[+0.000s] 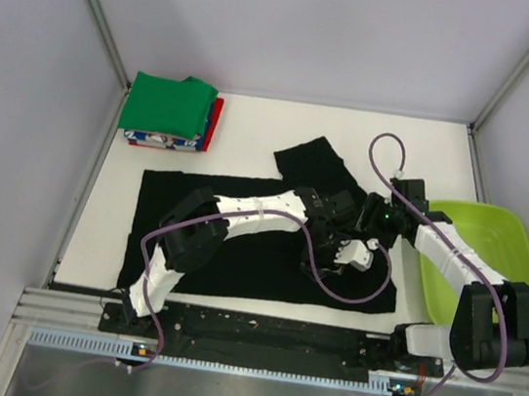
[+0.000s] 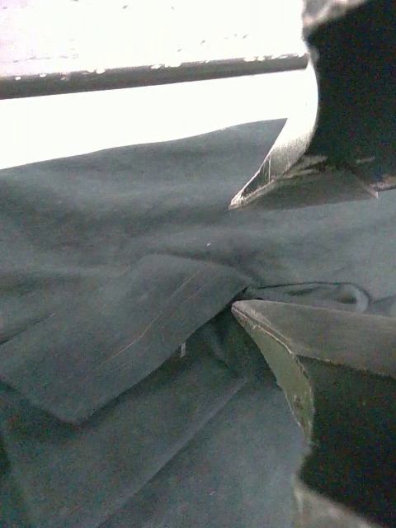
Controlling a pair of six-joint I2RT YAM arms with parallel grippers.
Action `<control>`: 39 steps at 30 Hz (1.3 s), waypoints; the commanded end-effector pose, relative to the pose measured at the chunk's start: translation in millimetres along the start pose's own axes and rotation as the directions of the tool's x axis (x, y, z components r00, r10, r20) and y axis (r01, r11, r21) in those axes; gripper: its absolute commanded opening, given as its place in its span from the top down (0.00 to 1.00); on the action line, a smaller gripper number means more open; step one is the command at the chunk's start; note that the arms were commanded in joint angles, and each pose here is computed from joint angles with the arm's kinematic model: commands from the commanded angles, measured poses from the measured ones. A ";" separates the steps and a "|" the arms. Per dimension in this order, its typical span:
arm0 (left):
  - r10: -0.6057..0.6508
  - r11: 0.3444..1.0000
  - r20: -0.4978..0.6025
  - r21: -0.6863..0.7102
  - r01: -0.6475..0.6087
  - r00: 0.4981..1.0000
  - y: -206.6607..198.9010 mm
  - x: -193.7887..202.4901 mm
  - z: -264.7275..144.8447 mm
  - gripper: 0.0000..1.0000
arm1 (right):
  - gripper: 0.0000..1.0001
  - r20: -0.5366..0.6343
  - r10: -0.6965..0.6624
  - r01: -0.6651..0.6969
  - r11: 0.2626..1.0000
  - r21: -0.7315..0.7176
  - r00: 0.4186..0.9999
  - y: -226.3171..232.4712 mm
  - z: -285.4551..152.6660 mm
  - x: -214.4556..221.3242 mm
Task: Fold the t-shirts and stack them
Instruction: Fold the flattened tshirt in 1/3 of the way
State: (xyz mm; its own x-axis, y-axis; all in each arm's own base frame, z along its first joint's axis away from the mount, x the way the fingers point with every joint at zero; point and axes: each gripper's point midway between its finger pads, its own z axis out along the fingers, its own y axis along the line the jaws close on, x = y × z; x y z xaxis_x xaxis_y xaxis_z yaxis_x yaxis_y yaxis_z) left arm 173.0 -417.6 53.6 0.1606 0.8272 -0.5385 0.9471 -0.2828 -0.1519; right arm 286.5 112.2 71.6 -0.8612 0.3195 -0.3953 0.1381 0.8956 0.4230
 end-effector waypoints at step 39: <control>-0.264 0.950 0.194 -0.115 0.289 0.945 68.4 2.4 -57.4 1.00 | 1.00 -0.173 0.094 -0.104 0.993 -0.049 0.980 -7.5 -14.5 72.5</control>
State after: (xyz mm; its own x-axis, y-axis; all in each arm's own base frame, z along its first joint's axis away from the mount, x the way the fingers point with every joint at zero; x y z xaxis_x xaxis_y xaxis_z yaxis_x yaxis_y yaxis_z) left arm 233.0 -417.8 52.0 -0.1126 0.8035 -0.5845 0.9518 -0.0816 -0.2955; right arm 197.8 122.6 33.8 -0.9276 0.3503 -0.1301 0.2502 0.8407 0.4802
